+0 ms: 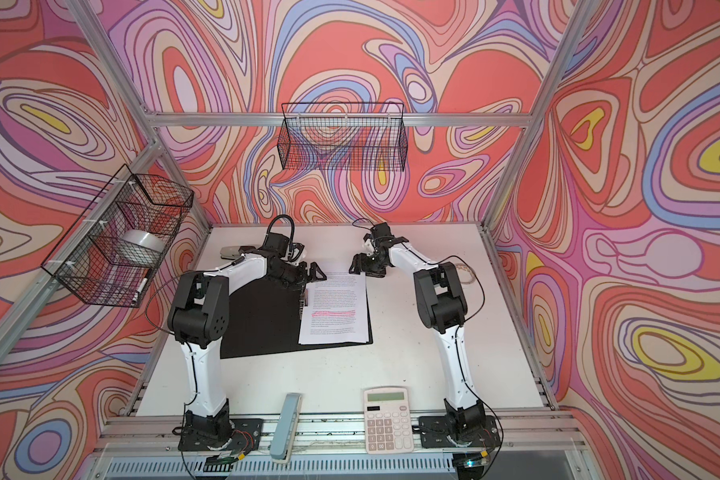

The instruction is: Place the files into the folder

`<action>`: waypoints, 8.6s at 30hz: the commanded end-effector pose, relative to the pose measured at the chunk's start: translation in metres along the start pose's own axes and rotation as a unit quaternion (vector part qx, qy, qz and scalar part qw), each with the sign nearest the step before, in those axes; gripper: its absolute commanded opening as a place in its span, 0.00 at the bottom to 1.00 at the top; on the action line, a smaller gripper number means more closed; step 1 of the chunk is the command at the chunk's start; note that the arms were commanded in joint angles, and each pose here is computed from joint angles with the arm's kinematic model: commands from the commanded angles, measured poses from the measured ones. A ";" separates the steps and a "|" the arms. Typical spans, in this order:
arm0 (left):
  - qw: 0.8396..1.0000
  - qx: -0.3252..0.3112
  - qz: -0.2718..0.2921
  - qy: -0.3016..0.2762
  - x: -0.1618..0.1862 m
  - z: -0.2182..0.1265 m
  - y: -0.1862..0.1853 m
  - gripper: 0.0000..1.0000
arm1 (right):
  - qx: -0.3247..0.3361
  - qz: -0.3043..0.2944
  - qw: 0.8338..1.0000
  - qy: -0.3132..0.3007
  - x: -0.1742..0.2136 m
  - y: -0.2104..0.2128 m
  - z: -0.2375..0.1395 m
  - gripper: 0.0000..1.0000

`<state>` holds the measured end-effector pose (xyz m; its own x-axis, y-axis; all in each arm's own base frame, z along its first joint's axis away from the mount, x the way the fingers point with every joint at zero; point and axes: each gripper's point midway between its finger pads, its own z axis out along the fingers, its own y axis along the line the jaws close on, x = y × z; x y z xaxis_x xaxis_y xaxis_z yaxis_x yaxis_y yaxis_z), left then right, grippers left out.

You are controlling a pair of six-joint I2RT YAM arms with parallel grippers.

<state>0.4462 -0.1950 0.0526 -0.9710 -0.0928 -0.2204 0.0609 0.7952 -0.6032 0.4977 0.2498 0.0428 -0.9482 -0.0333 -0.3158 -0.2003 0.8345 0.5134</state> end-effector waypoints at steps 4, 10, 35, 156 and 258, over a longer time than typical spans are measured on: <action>0.998 -0.052 -0.027 0.009 0.013 -0.027 0.027 1.00 | 0.038 0.004 0.999 -0.032 -0.007 0.000 -0.024 0.75; 0.997 -0.065 -0.035 0.010 0.024 -0.042 0.035 1.00 | 0.022 0.008 0.999 -0.035 -0.006 0.010 -0.035 0.75; 0.996 0.008 -0.046 0.073 0.049 -0.007 0.007 1.00 | 0.001 0.036 0.999 0.037 0.047 0.002 -0.021 0.75; 0.720 -0.154 0.654 0.174 0.204 -0.024 -0.062 1.00 | -0.045 -0.020 0.998 -0.030 -0.066 -0.002 0.041 0.64; 0.690 -0.225 0.679 0.114 0.197 0.011 -0.042 1.00 | -0.003 0.065 0.998 0.001 -0.006 -0.029 -0.009 0.72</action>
<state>0.2613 -0.2635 0.0360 -0.1013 0.9632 -0.2488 0.9132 0.1892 0.3609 0.5117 0.2118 0.0446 -0.9554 0.1006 -0.2775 -0.0639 0.8473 0.5272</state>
